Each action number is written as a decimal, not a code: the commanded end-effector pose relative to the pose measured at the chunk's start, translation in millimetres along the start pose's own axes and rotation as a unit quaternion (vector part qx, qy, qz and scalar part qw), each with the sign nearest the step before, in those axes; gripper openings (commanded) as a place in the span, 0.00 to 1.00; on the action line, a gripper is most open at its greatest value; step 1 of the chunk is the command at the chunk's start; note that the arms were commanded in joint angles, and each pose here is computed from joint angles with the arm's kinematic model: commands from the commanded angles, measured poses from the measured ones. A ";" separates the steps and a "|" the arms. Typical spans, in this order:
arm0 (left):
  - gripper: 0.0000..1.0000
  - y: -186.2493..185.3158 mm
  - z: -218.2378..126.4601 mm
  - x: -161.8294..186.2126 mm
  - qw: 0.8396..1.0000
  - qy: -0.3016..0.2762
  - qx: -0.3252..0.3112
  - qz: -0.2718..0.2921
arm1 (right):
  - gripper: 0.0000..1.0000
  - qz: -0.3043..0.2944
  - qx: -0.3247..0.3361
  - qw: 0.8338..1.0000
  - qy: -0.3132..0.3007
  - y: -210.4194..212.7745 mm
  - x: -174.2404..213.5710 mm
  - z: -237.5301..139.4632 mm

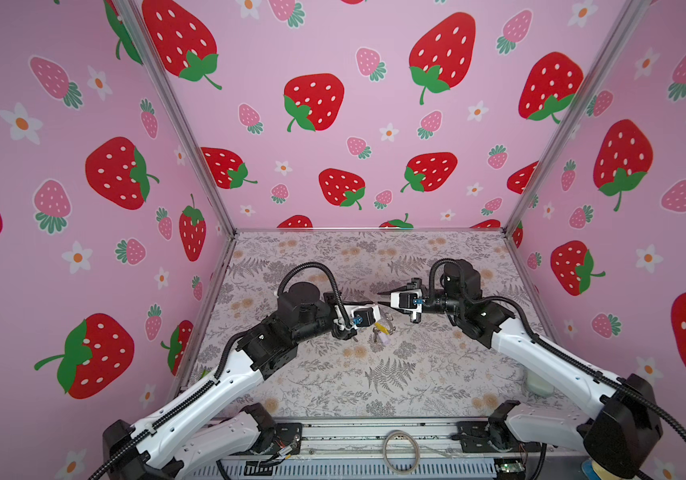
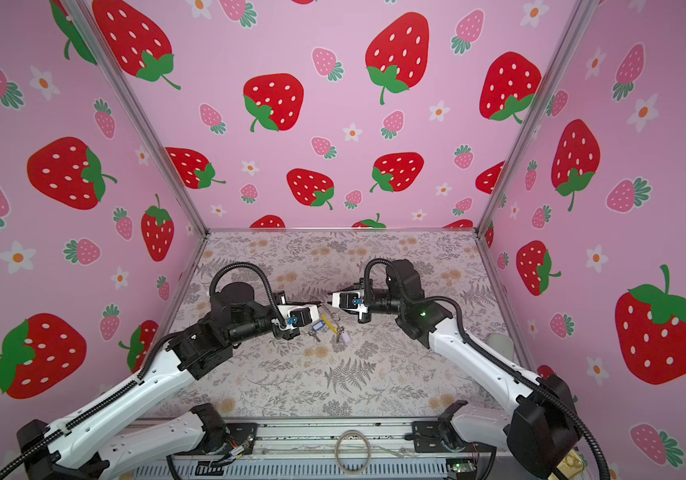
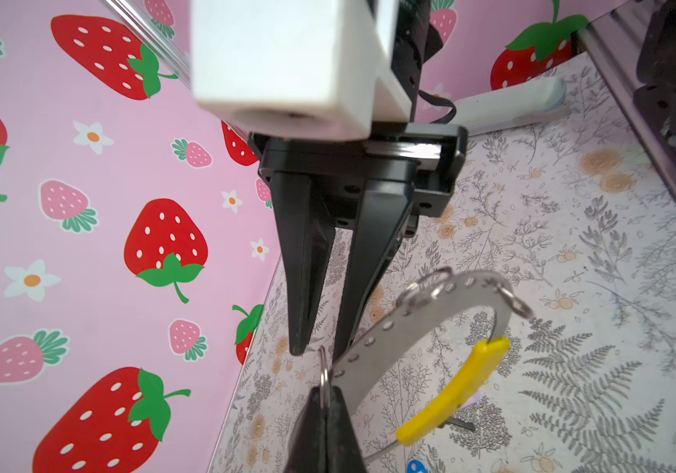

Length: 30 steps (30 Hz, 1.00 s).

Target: Put the keys on the keyring

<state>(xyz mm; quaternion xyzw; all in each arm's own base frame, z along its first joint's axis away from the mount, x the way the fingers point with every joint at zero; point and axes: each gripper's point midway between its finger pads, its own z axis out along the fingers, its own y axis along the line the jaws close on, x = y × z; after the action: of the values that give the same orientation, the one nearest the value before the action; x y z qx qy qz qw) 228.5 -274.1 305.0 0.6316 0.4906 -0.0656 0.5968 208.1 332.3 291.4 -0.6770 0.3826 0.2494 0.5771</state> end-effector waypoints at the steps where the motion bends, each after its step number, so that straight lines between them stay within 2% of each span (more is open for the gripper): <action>1: 0.00 14.5 1.3 -1.7 0.997 0.032 -0.025 0.069 | 0.22 -0.040 0.008 0.999 -0.007 -4.3 -13.7 -7.9; 5: 0.00 16.9 6.4 0.7 0.995 0.048 -0.029 0.086 | 0.22 -0.049 0.012 0.999 -0.014 -5.4 -20.7 -12.3; 16: 0.00 19.7 8.7 -4.7 0.995 0.038 -0.033 0.091 | 0.23 -0.049 0.003 0.999 -0.023 1.0 -23.8 -14.8; 22: 0.00 18.4 5.9 -17.3 0.996 -0.009 -0.044 0.080 | 0.23 -0.036 0.001 0.999 -0.020 3.5 -19.1 -13.5; 26: 0.00 16.2 3.2 -24.5 0.996 -0.048 -0.044 0.054 | 0.22 -0.022 0.004 0.999 -0.026 3.4 -19.4 -12.8; 30: 0.00 16.9 2.4 -29.8 0.996 -0.075 -0.041 0.029 | 0.22 -0.002 0.017 0.998 -0.056 -2.4 -29.7 -16.1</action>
<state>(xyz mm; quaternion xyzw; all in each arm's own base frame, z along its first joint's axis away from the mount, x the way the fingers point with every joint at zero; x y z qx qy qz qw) 233.5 -283.8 317.3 0.6308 0.4513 -0.0381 0.6300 199.2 325.2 307.2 -0.6671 0.3673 0.2514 0.5974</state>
